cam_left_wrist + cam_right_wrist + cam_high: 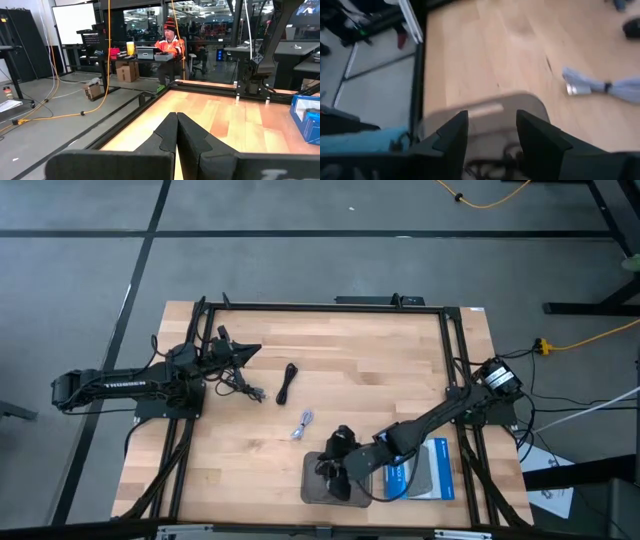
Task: Pick and place USB-C Cables
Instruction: Put the right black charger cable into the black bin, then move the left black charger cable to the middle of the table
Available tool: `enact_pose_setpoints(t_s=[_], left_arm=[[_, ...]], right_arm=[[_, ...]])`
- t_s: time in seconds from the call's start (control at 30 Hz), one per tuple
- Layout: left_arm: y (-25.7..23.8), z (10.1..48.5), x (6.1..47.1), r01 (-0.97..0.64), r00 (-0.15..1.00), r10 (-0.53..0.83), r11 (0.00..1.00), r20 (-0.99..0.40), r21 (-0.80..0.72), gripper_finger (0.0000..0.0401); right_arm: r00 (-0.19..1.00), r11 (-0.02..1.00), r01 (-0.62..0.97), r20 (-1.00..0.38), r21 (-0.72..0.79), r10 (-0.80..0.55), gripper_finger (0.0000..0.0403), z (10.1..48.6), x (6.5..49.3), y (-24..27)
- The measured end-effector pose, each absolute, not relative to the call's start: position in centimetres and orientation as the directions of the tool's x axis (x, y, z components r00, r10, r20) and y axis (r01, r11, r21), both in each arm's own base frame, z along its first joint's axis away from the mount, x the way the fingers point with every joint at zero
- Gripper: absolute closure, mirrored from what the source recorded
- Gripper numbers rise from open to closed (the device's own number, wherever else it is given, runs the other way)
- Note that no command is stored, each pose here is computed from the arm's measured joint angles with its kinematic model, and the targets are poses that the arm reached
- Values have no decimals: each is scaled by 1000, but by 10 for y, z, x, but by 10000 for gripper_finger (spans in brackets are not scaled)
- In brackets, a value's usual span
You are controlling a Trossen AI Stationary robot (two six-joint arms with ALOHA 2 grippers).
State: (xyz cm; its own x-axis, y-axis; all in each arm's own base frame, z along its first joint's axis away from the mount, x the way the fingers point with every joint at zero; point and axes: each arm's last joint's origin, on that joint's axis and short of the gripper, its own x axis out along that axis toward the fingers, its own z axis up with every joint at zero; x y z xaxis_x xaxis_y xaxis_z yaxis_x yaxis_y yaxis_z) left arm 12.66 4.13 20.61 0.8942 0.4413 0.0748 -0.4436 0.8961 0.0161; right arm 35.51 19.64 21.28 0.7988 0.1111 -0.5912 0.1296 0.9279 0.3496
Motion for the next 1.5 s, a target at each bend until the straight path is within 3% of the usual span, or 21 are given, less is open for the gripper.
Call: enact_pose_setpoints(t_s=[0.43,0.7,0.87,1.03,1.27,1.5], left_arm=[[41,206,127,-443,894,441,896,75,16,401],[41,206,127,-444,894,442,896,75,16,401],[41,206,127,-443,894,441,896,75,16,401],[41,206,127,-444,894,441,896,75,16,401],[41,206,127,-444,894,442,896,75,16,401],[41,206,127,-443,894,441,896,77,16,401]], right_arm=[[533,828,403,-835,391,135,237,196,325,196],[676,861,318,-731,398,89,247,231,322,190],[749,933,306,-652,188,-115,248,246,323,173],[731,882,472,-562,5,-388,248,249,336,137],[571,749,649,-562,-137,-598,248,254,338,73],[357,576,792,-611,-202,-706,252,287,292,14]])
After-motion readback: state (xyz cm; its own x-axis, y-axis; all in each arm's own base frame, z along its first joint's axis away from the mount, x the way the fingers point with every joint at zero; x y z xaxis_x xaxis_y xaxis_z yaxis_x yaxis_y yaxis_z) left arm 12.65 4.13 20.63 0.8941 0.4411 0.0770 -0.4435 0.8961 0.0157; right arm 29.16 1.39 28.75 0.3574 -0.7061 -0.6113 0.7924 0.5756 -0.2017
